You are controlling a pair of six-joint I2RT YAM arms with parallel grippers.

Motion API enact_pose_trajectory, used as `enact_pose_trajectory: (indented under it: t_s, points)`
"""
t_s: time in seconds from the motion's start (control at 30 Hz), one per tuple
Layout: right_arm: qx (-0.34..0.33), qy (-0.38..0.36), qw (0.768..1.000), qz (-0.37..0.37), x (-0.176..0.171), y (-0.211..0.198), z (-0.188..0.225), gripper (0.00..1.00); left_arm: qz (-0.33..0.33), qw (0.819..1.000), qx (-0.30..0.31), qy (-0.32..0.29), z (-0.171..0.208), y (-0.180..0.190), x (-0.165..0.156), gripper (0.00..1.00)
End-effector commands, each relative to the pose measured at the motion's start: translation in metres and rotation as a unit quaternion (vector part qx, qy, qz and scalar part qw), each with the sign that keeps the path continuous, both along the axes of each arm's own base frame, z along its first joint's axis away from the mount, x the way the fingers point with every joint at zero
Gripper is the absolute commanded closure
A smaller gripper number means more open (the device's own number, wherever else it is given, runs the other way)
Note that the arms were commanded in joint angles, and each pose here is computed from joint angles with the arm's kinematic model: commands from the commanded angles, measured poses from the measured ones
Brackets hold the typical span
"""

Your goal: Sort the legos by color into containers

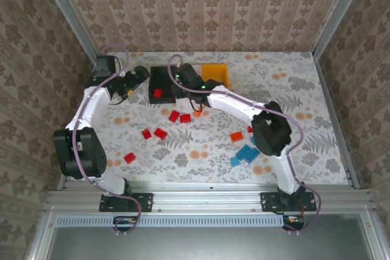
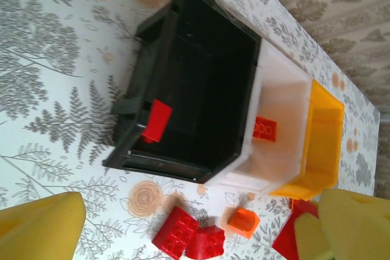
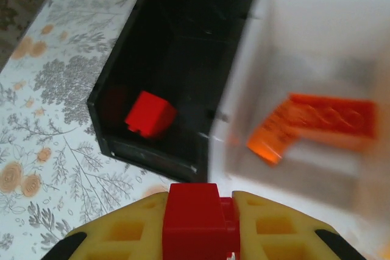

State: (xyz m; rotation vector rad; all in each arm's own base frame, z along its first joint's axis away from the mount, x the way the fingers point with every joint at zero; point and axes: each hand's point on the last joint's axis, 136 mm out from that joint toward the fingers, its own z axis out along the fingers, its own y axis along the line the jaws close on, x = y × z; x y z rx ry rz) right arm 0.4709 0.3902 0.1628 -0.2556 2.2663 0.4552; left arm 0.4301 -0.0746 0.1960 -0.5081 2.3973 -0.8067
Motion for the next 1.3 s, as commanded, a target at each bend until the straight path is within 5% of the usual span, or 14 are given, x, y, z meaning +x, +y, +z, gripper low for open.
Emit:
enact_pose_trajectory:
  t_s: [0.0, 0.4, 0.5, 0.83, 1.13, 1.27]
  points:
    - [-0.051, -0.037, 0.997, 0.041, 0.019, 0.025, -0.007, 0.77, 0.001, 1.000, -0.024, 0.009, -0.004, -0.004, -0.001, 0.00]
    - [-0.098, -0.045, 0.993, 0.055, 0.049, 0.057, -0.034, 0.72, -0.006, 0.999, -0.047, 0.018, -0.009, -0.011, 0.001, 0.00]
    - [-0.101, -0.051, 0.992, 0.051, 0.053, 0.058, -0.037, 0.63, -0.006, 0.999, -0.049, 0.018, -0.008, -0.011, 0.001, 0.00]
    - [-0.089, -0.072, 0.993, 0.031, 0.054, 0.051, 0.002, 0.51, -0.006, 0.998, -0.053, 0.013, -0.003, -0.011, 0.000, 0.00]
    - [-0.075, -0.095, 0.992, -0.027, 0.004, -0.024, 0.076, 0.51, -0.021, 0.998, -0.065, 0.010, 0.000, -0.030, -0.006, 0.00]
    - [-0.087, -0.037, 0.993, -0.075, -0.038, -0.101, 0.044, 0.44, -0.090, 0.993, -0.075, 0.020, -0.004, -0.091, -0.025, 0.00]
